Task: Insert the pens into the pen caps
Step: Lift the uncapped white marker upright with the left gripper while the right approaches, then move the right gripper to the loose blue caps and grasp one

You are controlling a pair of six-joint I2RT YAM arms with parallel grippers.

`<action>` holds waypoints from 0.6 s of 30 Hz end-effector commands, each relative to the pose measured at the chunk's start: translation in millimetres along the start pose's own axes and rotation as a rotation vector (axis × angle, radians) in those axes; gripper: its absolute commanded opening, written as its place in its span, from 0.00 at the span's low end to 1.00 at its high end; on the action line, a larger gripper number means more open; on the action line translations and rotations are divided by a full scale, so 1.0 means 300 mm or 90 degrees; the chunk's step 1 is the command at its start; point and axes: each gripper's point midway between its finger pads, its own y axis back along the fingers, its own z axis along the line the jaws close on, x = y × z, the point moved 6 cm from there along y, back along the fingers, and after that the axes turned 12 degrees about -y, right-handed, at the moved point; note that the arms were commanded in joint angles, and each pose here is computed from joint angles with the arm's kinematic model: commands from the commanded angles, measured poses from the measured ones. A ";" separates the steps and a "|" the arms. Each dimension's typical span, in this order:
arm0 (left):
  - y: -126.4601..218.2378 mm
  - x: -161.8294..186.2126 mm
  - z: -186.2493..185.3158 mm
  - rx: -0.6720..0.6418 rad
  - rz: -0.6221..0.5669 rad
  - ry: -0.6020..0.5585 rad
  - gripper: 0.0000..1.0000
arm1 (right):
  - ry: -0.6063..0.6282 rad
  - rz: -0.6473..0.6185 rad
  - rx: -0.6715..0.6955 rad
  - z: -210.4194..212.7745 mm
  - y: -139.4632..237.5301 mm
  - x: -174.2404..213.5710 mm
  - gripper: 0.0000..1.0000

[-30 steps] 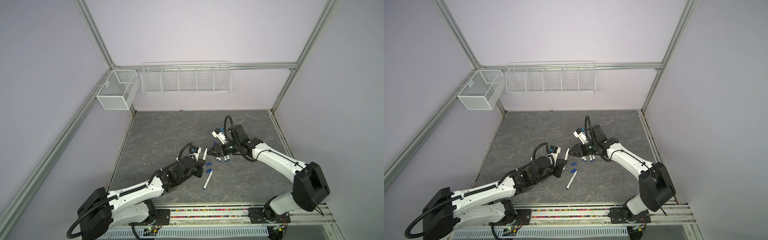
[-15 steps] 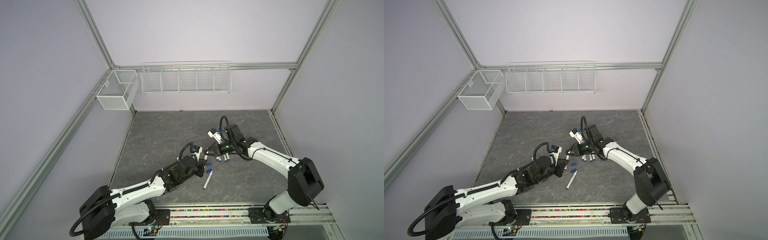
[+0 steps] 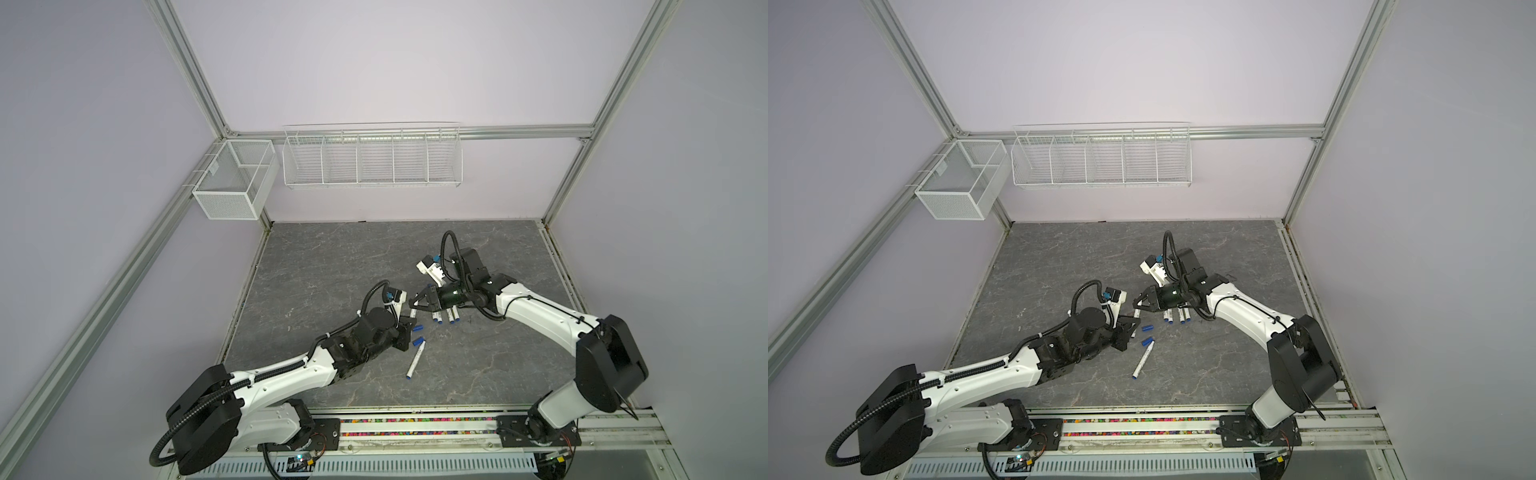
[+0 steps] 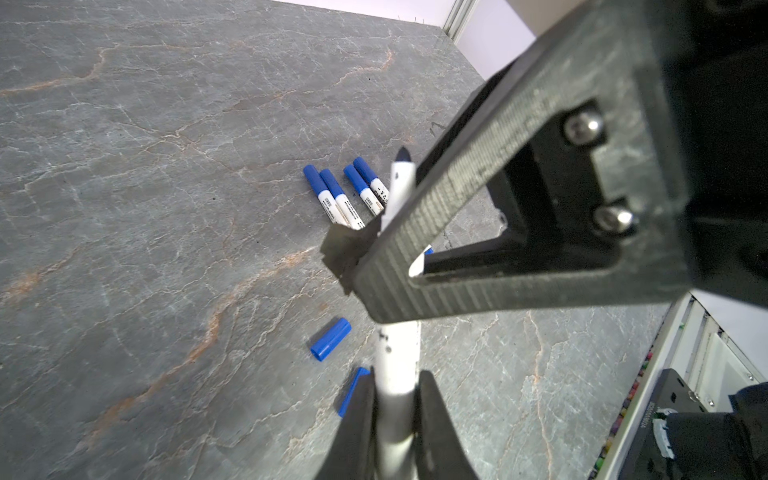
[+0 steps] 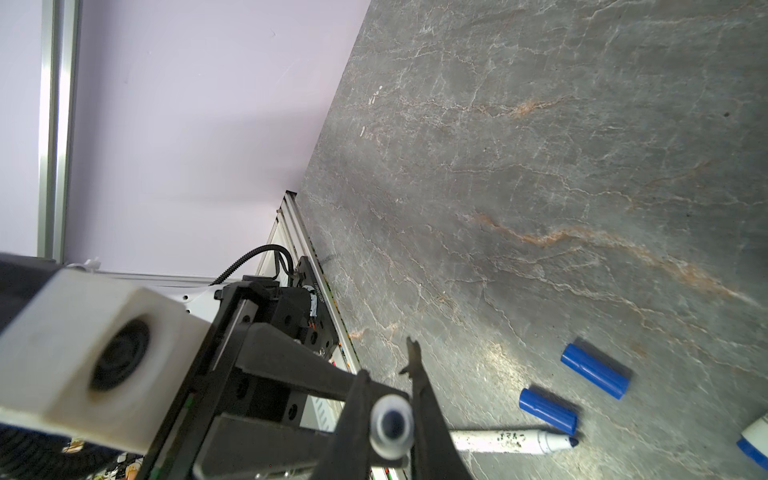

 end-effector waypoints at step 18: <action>-0.002 -0.066 0.013 0.003 -0.020 0.004 0.03 | 0.010 0.029 -0.034 0.034 0.012 0.019 0.10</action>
